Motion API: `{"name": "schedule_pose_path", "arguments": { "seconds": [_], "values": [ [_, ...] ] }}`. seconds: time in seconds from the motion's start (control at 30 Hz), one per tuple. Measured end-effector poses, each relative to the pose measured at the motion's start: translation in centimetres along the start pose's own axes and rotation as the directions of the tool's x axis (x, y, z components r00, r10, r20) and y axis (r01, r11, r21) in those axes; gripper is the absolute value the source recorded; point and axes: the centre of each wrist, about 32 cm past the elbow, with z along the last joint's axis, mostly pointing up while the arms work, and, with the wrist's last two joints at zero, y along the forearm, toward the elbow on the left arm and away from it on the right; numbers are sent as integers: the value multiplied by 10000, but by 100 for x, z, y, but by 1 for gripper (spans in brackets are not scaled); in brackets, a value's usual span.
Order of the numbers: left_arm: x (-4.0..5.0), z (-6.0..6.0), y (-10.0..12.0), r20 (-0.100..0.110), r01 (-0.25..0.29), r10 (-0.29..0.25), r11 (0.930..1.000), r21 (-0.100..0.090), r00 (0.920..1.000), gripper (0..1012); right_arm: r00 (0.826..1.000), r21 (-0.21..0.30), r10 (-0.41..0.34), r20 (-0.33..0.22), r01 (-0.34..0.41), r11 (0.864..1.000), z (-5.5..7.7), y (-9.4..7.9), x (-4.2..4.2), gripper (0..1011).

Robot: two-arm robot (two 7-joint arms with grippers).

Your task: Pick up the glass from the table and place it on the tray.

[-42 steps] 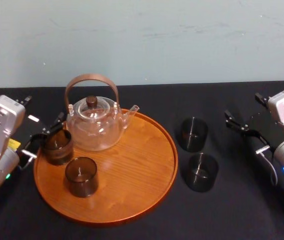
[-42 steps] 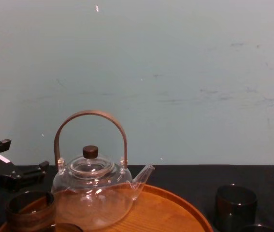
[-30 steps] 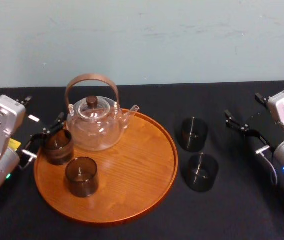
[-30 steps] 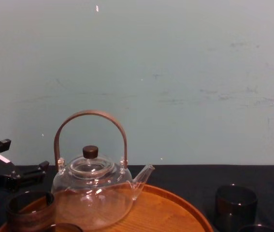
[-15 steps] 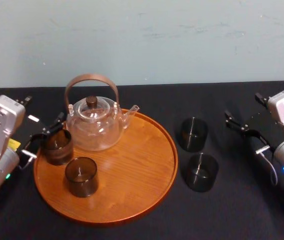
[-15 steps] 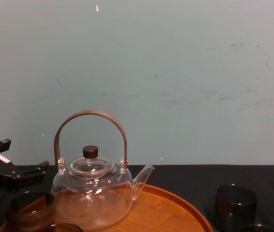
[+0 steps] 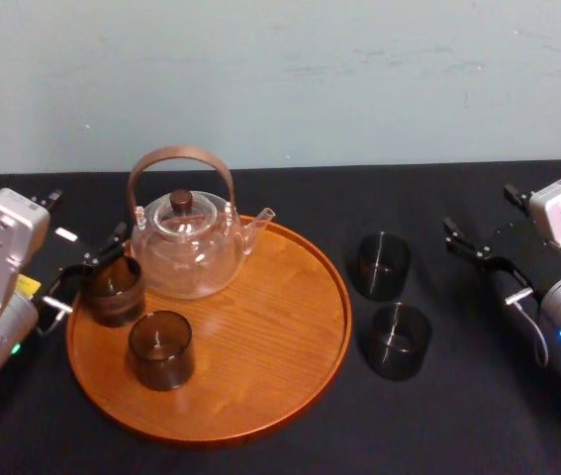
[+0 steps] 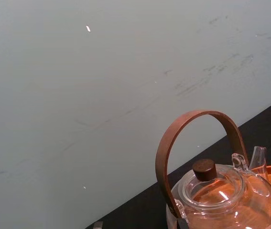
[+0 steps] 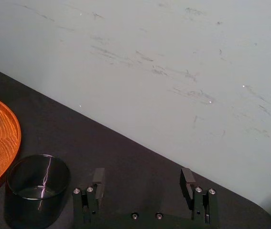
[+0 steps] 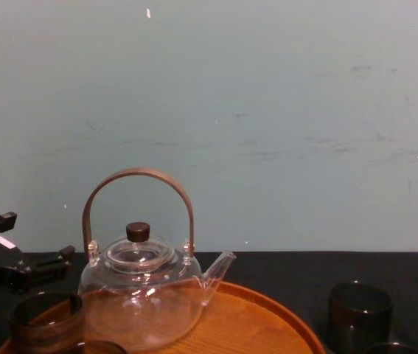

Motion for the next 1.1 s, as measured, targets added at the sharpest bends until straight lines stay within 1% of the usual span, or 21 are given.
{"name": "schedule_pose_path", "arguments": {
  "seconds": [0.17,0.3,0.4,0.5,0.63,0.7,0.87,0.9,1.07,1.1],
  "values": [
    [0,0,0,-1,0,0,10000,0,10000,1001,10000,0,0,0,0,10000,0,0,0,1002],
    [0,0,0,0,0,0,10000,1,10000,1001,9999,57,167,0,-167,9998,9,5,25,1002],
    [0,0,0,0,0,0,10000,1,10000,1001,9993,122,359,-33,-359,9993,38,1,58,1002],
    [0,0,0,-1,0,0,10000,0,10000,1001,9979,127,614,-192,-612,9980,66,-25,90,1002],
    [0,0,0,-1,0,0,10000,1,10000,1001,9932,120,1058,-493,-1054,9944,120,-99,150,1002],
    [0,0,0,0,0,0,10000,0,10000,1001,9910,120,1200,-589,-1195,9928,141,-128,166,1002],
    [0,0,0,0,0,0,10000,1,10000,1001,9804,32,1767,-875,-1771,9842,193,-241,228,1002],
    [0,0,0,-1,0,0,10000,1,10000,1001,9752,-17,1991,-970,-2002,9797,206,-283,251,1002],
    [0,0,0,-1,0,0,10000,0,10000,1001,9573,-89,2656,-1145,-2684,9633,221,-387,299,1002],
    [0,0,0,-1,0,0,10000,0,10000,1001,9506,-101,2863,-1202,-2895,9571,225,-416,315,1002]
  ]
}}
